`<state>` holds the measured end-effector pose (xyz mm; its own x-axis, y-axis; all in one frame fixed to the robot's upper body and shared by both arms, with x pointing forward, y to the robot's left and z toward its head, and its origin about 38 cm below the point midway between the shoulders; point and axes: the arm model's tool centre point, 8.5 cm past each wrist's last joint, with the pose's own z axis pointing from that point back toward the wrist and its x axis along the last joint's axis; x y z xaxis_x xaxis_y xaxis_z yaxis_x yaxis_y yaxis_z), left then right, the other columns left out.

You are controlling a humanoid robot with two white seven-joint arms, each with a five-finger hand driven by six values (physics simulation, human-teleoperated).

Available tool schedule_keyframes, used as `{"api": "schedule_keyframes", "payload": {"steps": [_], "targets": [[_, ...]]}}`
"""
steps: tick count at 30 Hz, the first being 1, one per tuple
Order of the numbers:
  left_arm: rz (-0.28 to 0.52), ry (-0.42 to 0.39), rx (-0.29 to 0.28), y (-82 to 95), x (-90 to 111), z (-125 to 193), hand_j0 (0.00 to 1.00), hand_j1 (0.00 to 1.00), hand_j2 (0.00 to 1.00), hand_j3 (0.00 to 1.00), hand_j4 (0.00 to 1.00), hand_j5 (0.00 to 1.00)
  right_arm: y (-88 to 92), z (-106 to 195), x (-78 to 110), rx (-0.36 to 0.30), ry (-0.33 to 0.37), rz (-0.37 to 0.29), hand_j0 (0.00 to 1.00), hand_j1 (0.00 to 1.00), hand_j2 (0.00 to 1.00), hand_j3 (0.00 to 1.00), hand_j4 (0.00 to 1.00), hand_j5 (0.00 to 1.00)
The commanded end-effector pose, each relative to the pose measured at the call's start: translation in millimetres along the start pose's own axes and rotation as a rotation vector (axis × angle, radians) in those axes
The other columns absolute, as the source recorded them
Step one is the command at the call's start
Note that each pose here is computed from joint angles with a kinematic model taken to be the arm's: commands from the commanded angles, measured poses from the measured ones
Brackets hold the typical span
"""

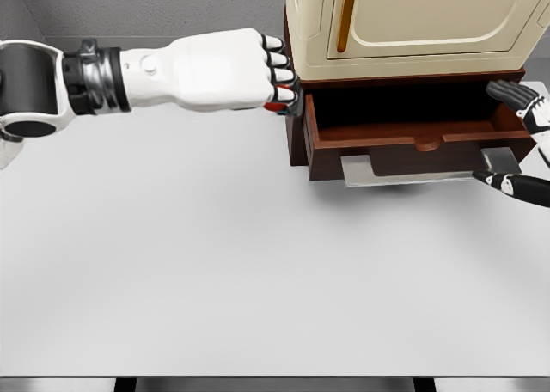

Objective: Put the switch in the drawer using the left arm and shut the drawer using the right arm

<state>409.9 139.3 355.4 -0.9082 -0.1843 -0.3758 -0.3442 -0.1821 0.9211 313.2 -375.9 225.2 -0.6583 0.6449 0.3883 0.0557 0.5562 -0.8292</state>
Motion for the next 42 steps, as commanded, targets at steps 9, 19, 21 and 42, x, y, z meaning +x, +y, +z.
{"api": "schedule_keyframes", "payload": {"steps": [9,19,21,42], "targets": [[-0.016,-0.017,0.039,14.3,-2,-14,0.50,0.50,0.50,0.50,0.50,0.50,-0.4,0,0.0,-0.003,0.001,-0.004,1.00,1.00,1.00,1.00,1.00,1.00],[-0.039,-0.030,0.077,31.2,-7,-31,0.50,0.50,0.50,0.50,0.50,0.50,-0.9,0,-0.1,-0.004,0.001,-0.003,1.00,1.00,1.00,1.00,1.00,1.00],[-0.041,-0.031,0.083,33.8,-9,-34,0.51,0.51,0.51,0.51,0.51,0.51,-0.9,0,-0.1,-0.004,0.001,-0.003,1.00,1.00,1.00,1.00,1.00,1.00],[-0.074,-0.059,0.148,65.9,-15,-64,0.51,0.51,0.51,0.51,0.51,0.51,-2.3,1,-0.4,-0.005,0.002,0.000,1.00,1.00,1.00,1.00,1.00,1.00]]}}
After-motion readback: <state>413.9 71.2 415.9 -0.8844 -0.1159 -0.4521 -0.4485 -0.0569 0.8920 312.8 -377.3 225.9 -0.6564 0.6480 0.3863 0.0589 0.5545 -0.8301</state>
